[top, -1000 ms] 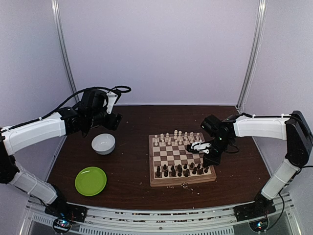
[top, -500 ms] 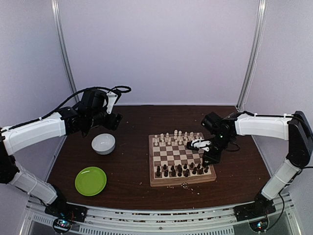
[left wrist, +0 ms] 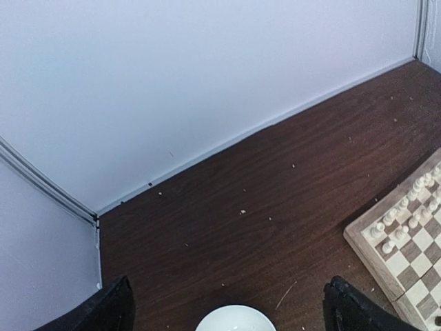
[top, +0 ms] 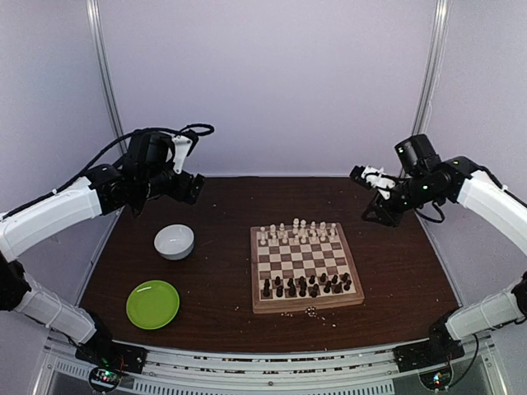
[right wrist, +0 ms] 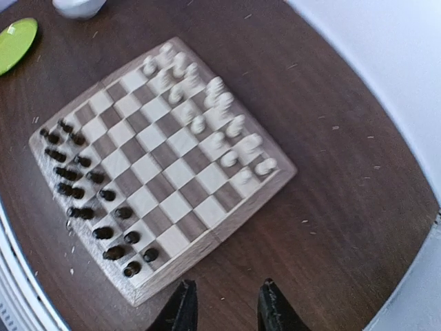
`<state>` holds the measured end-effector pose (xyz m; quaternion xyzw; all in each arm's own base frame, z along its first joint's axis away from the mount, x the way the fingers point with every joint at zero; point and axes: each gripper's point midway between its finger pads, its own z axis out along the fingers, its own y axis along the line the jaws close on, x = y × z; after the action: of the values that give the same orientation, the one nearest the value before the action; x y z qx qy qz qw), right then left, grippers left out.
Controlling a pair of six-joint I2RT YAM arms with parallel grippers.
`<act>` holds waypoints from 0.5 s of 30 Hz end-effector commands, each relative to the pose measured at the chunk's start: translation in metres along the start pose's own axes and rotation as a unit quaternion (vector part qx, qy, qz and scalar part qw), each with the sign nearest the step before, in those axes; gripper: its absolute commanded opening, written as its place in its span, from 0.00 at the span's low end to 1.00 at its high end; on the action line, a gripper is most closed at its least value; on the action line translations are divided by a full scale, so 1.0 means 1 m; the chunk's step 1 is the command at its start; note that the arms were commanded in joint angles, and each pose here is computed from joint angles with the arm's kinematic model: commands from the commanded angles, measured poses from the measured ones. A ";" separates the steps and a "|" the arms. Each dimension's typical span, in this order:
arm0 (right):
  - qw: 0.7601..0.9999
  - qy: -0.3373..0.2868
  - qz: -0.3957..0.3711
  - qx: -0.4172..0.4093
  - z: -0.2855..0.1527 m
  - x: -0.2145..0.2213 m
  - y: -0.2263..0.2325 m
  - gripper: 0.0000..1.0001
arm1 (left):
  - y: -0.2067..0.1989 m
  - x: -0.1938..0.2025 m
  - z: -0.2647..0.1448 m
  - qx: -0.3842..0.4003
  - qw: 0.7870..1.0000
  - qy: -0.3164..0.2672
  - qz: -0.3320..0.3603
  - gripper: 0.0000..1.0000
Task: Set up the chess pieces on the board
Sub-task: Reset both arms
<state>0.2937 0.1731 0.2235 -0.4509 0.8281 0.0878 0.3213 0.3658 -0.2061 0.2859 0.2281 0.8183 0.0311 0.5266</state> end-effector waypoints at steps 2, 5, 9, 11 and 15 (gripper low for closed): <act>0.970 -0.145 0.076 0.177 -0.078 -0.026 -0.066 0.55 | 0.040 -0.042 -0.038 -0.062 0.995 -0.067 -0.040 0.98; 0.907 -0.194 0.189 0.321 -0.107 -0.003 -0.114 1.00 | 0.070 -0.039 -0.050 -0.141 0.983 -0.086 -0.080 0.98; 0.876 -0.203 0.258 0.354 -0.091 0.024 -0.128 0.99 | 0.108 0.001 -0.039 -0.224 0.964 -0.056 -0.133 0.98; 0.873 -0.218 0.262 0.348 -0.082 0.031 -0.123 1.00 | 0.121 0.013 -0.038 -0.247 0.956 -0.050 -0.149 0.98; 0.866 -0.232 0.265 0.356 -0.083 0.040 -0.123 1.00 | 0.123 0.014 -0.045 -0.224 0.956 -0.086 -0.170 0.98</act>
<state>0.3343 0.0540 0.2487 -0.1005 0.8308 -0.0291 0.5466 0.3685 -0.0915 0.3107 0.0126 0.7970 0.1371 0.5880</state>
